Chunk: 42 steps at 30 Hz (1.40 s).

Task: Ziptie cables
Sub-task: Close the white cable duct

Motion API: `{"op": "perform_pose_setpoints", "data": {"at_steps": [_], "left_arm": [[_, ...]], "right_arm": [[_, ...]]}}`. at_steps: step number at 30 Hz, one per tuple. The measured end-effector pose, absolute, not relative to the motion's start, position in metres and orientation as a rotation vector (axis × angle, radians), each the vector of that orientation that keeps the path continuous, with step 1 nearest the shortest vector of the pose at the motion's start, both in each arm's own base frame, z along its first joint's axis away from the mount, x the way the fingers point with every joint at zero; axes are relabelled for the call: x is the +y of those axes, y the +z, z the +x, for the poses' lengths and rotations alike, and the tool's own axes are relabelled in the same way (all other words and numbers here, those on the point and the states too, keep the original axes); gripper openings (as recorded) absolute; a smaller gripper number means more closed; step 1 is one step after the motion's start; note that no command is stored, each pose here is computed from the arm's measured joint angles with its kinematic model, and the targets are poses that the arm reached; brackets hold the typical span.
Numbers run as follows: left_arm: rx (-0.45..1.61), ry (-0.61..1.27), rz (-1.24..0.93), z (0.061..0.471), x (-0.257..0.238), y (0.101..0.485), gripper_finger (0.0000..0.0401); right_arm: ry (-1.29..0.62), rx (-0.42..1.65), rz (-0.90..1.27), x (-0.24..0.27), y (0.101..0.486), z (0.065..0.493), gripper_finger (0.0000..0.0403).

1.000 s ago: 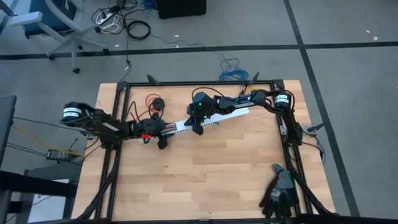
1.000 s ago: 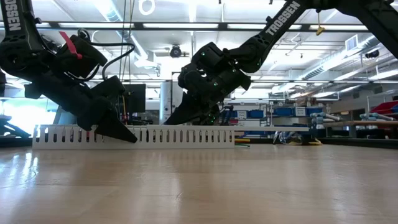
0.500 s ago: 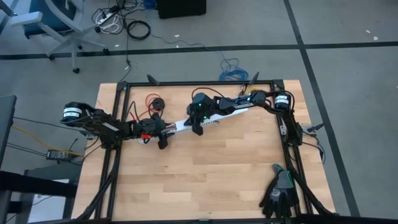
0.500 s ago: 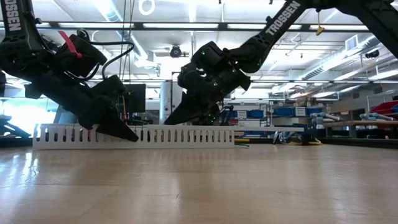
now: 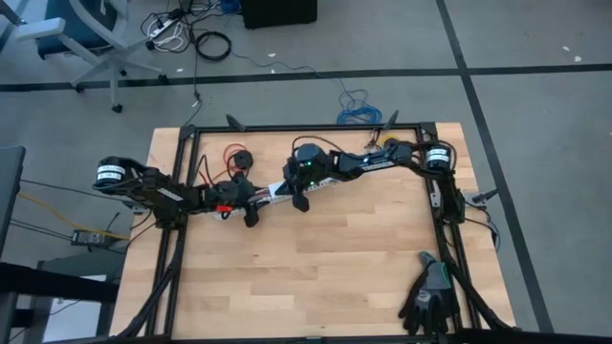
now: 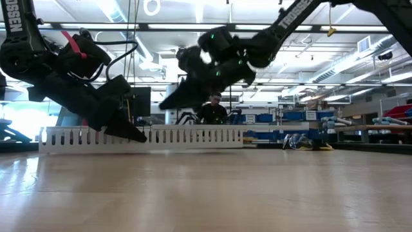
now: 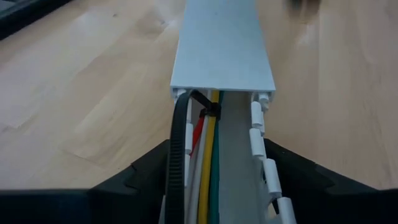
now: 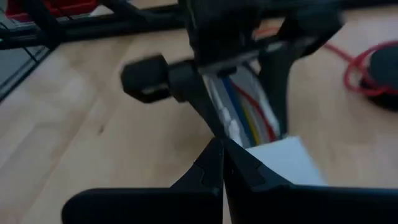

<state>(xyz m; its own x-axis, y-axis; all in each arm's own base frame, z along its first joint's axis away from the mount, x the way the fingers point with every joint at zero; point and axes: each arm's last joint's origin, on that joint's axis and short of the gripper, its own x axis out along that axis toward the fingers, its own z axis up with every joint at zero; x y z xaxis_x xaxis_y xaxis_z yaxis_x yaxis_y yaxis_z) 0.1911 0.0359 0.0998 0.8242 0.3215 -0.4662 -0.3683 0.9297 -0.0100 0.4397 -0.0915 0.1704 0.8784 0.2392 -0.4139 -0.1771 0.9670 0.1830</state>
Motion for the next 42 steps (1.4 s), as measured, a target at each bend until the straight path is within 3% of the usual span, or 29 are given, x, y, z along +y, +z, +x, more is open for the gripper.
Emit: {"op": "perform_pose_setpoints", "data": {"at_steps": [8, 14, 24, 33, 42], "left_arm": [[0.501, 0.358, -0.103, 0.19, 0.035, 0.098, 0.023], [0.502, 0.349, -0.105, 0.19, 0.035, 0.098, 0.023], [0.506, 0.338, -0.105, 0.193, 0.035, 0.099, 0.023], [0.504, 0.34, -0.158, 0.193, 0.035, 0.099, 0.0233], [0.449, 0.335, -0.122, 0.197, 0.036, 0.107, 0.0292]], "right_arm": [[0.115, 0.634, 0.111, -0.104, 0.198, 0.41, 0.0], [0.032, 0.872, 0.163, -0.117, 0.182, 0.39, 0.0], [0.163, 0.684, 0.192, -0.103, 0.13, 0.446, 0.0], [0.199, 0.655, 0.203, -0.106, 0.136, 0.449, 0.0], [0.193, 0.664, 0.215, -0.11, 0.135, 0.448, 0.0]]}}
